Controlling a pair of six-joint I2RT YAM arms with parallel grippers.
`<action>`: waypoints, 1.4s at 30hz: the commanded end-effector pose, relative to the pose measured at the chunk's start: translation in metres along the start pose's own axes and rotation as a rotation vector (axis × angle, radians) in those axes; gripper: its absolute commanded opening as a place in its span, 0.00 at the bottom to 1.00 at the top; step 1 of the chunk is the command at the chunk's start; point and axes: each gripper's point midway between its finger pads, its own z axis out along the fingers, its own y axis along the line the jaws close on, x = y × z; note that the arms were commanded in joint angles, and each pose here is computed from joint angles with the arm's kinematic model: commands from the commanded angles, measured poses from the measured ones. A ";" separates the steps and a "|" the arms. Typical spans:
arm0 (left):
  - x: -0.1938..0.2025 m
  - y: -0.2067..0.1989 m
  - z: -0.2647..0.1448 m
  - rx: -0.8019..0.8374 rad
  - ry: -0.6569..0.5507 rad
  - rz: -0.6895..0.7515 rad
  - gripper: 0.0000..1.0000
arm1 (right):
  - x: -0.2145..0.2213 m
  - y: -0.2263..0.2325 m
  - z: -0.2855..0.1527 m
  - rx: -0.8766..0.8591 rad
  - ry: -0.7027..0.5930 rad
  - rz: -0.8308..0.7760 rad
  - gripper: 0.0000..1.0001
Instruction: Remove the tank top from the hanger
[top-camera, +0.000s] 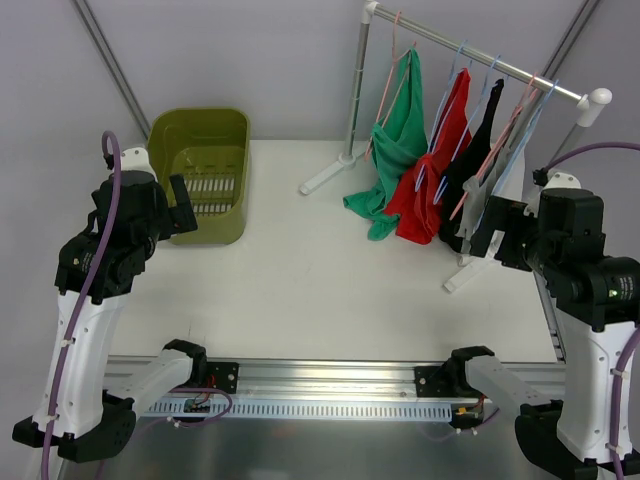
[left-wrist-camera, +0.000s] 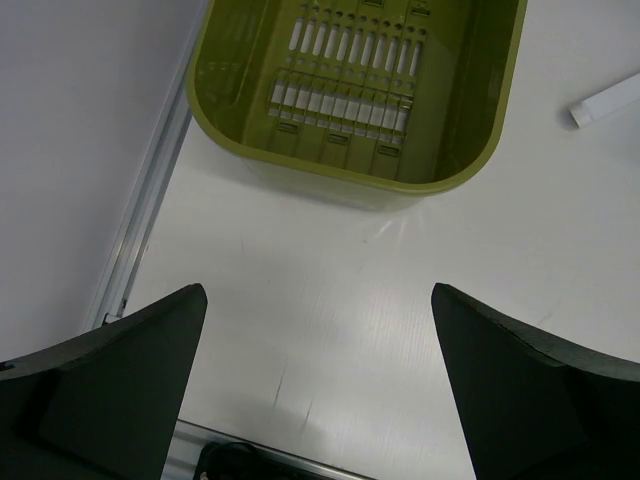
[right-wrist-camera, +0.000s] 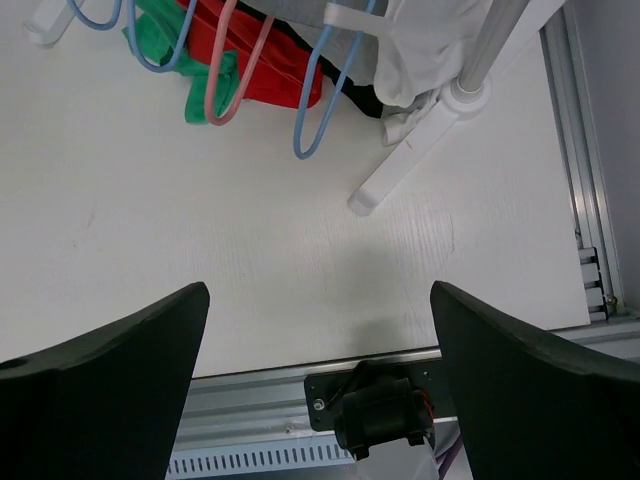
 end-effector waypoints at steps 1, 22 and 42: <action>-0.009 0.005 -0.008 -0.018 -0.035 -0.009 0.99 | -0.013 0.010 -0.011 -0.063 -0.054 0.016 1.00; 0.013 0.005 -0.004 -0.009 0.001 -0.014 0.99 | -0.152 0.195 0.040 -0.390 -0.278 0.033 0.97; 0.052 -0.003 0.001 0.063 0.096 0.038 0.99 | -0.217 0.237 0.214 -0.062 -0.400 0.053 0.61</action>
